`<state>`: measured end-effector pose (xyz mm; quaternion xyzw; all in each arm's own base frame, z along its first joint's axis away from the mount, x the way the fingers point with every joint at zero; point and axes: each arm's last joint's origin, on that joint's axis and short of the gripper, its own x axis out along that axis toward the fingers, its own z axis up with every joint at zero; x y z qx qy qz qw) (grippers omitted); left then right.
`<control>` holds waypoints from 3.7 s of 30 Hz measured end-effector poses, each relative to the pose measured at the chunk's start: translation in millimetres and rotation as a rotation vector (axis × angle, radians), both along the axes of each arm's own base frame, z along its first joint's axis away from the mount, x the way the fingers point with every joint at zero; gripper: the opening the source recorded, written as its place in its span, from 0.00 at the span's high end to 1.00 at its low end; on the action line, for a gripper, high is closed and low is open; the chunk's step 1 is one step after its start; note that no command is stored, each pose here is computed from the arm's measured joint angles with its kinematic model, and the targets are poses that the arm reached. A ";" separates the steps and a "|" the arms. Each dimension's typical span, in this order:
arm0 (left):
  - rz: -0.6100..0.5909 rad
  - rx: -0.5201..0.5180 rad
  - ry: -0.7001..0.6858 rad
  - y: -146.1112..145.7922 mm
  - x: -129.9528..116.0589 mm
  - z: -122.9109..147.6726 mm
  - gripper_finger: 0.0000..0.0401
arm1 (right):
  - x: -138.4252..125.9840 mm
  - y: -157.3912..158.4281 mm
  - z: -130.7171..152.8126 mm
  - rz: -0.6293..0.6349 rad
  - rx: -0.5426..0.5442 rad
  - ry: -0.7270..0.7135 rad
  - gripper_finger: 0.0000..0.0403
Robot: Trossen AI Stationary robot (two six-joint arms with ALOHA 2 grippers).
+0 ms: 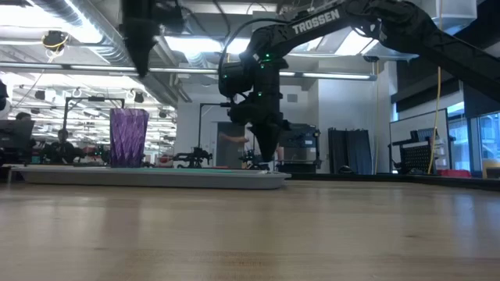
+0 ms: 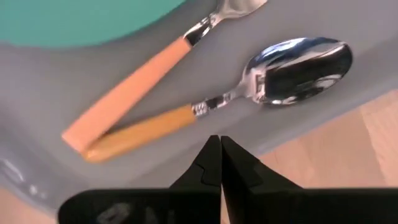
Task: Pick and place plate/cup/fork/spoon on tray
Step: Adjust the gray tray
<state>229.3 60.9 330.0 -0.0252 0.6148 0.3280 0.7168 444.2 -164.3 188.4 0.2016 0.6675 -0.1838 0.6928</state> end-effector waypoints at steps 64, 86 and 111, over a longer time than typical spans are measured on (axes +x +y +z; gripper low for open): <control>0.166 -0.533 -0.186 -17.8 -73.6 -194.3 1.00 | -11.6 85.2 -74.3 0.228 0.397 0.250 1.00; 0.136 -0.610 -0.213 -54.1 -59.0 -196.4 1.00 | -17.1 89.5 -74.8 0.279 0.422 0.308 1.00; 0.005 -0.503 -0.265 -61.5 -24.8 -162.3 1.00 | -11.2 100.4 -20.0 0.343 0.228 0.126 1.00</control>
